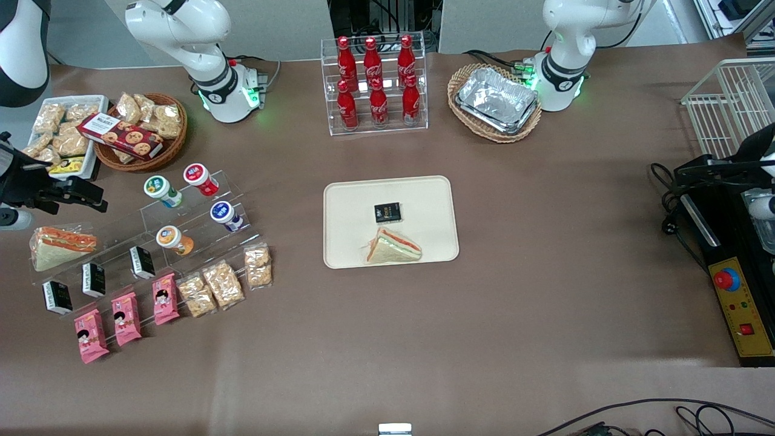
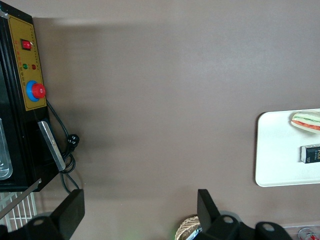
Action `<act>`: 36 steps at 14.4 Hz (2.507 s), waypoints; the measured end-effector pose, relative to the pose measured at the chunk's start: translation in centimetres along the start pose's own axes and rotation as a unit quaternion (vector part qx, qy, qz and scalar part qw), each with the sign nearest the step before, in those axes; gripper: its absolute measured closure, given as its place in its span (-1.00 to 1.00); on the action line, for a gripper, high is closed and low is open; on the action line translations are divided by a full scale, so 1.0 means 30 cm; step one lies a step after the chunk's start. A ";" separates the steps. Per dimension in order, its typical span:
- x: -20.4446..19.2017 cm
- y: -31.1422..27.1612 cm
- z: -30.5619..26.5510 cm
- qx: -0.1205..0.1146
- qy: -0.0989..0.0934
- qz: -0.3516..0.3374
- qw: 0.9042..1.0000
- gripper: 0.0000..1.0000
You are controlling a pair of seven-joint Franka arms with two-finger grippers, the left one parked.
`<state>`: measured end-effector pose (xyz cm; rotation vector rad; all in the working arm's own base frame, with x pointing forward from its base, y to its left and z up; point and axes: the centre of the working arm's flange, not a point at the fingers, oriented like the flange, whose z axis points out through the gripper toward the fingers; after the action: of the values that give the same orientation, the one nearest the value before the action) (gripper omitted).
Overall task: Place green gum on tray
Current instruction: 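Move the right gripper toward the acrylic rack of small bottles, then lower the open right gripper over the green-lidded bottle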
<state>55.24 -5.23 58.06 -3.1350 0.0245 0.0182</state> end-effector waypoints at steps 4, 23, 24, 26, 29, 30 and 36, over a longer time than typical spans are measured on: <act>0.000 0.000 0.000 0.000 -0.001 0.000 1.000 -1.00; -0.131 -0.079 0.000 0.004 -0.006 -0.023 1.000 -1.00; -0.173 -0.079 0.025 0.004 0.003 -0.024 1.000 -1.00; -0.265 -0.080 0.083 0.006 0.009 -0.027 1.000 -1.00; -0.369 -0.084 0.158 0.008 0.011 -0.032 0.999 -1.00; -0.391 -0.085 0.181 0.008 0.010 -0.034 0.999 -1.00; -0.427 -0.065 0.255 0.003 0.002 -0.050 0.999 -1.00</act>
<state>42.36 -3.04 50.55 -3.1256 -0.1332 0.0123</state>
